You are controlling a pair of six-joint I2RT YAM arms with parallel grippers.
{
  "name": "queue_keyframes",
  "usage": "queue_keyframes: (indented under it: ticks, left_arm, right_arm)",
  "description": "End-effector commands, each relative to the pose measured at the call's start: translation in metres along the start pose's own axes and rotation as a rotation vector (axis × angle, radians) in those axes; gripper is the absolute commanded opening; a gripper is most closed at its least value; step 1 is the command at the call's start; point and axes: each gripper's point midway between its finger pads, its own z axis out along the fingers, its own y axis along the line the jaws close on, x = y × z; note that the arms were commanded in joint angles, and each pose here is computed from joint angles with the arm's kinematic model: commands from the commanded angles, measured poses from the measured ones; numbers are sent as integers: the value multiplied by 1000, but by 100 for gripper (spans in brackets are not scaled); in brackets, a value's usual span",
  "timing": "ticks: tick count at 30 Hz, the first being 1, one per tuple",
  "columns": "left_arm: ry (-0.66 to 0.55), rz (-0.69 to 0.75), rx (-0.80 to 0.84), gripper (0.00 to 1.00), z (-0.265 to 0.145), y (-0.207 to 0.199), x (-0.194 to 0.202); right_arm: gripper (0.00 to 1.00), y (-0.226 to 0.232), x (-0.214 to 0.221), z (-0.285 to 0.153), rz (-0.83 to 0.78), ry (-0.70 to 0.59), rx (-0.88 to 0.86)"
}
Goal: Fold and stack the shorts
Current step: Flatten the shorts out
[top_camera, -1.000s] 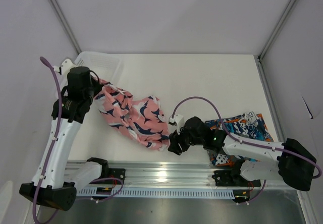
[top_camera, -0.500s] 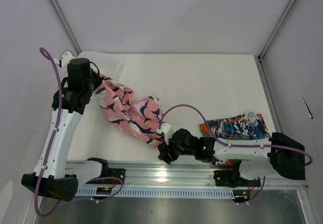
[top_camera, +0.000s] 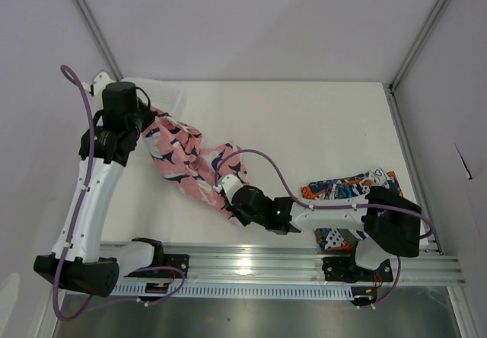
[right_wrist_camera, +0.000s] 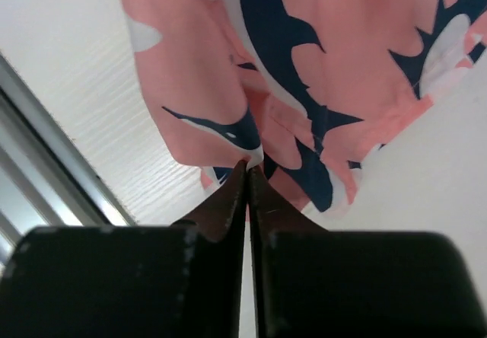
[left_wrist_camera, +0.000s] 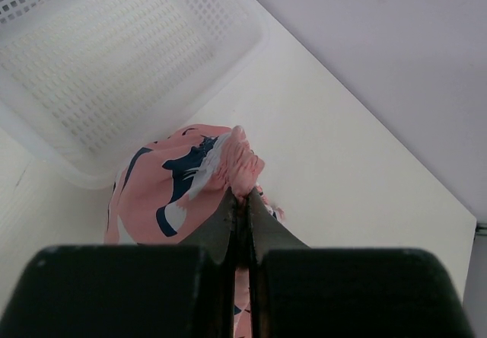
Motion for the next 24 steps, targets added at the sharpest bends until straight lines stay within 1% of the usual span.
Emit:
queue_keyframes:
  ticks: [1,2,3,5,6,7,8,9,10,11,13,14,16,17,18,20,21,24]
  left_arm:
    - [-75,-45,60,0,-11,-19,-31]
    - [-77,-40,58,0,-12,-18,-33]
    - [-86,-43,66,0,-15,-21,-37]
    - [-91,-41,67,0,-16,-21,-40]
    - [-97,-43,72,0,-16,-23,-41]
    - [-98,-43,71,0,-16,-23,-42]
    - [-96,-44,69,0,-13,-24,-41]
    - [-93,-46,67,0,-11,-25,-40]
    - [-85,-43,59,0,-5,-25,-37]
    - [-83,-49,62,0,-3,-27,-37]
    - [-62,-49,51,0,12,-27,-27]
    - [-49,-55,54,0,17,-28,-22]
    - [-40,-60,58,0,27,-31,-17]
    - [-23,-59,50,0,35,-31,-11]
    - [-18,-57,46,0,38,-31,-9]
    - [-12,-51,32,0,46,-30,-5]
    - [-23,-48,20,0,48,-28,-7]
    - [-48,-35,-11,0,50,-24,-12]
  right_arm:
    - [0,13,-24,-11,-16,-45,-131]
    - [0,20,-26,-16,-19,-50,-188]
    - [0,35,-29,-26,-11,-53,-299]
    - [0,26,-42,-45,69,-83,-410]
    - [0,36,-48,-61,102,-98,-564]
    - [0,5,-55,-64,178,-130,-566]
    - [0,-4,-62,-67,243,-154,-599]
    - [0,-17,-62,-67,285,-151,-610]
    - [0,-26,-62,-61,320,-127,-634]
    - [0,-50,-55,-49,384,-89,-586]
    - [0,-68,-48,-28,452,-21,-562]
    - [0,-76,-38,-8,511,63,-563]
    - [10,-82,-29,13,551,131,-549]
    - [16,-89,-21,31,568,182,-503]
    - [30,-91,-18,38,570,199,-477]
    - [46,-107,-13,49,573,203,-375]
    - [55,-112,-14,48,566,192,-344]
    - [60,-126,-16,39,536,148,-241]
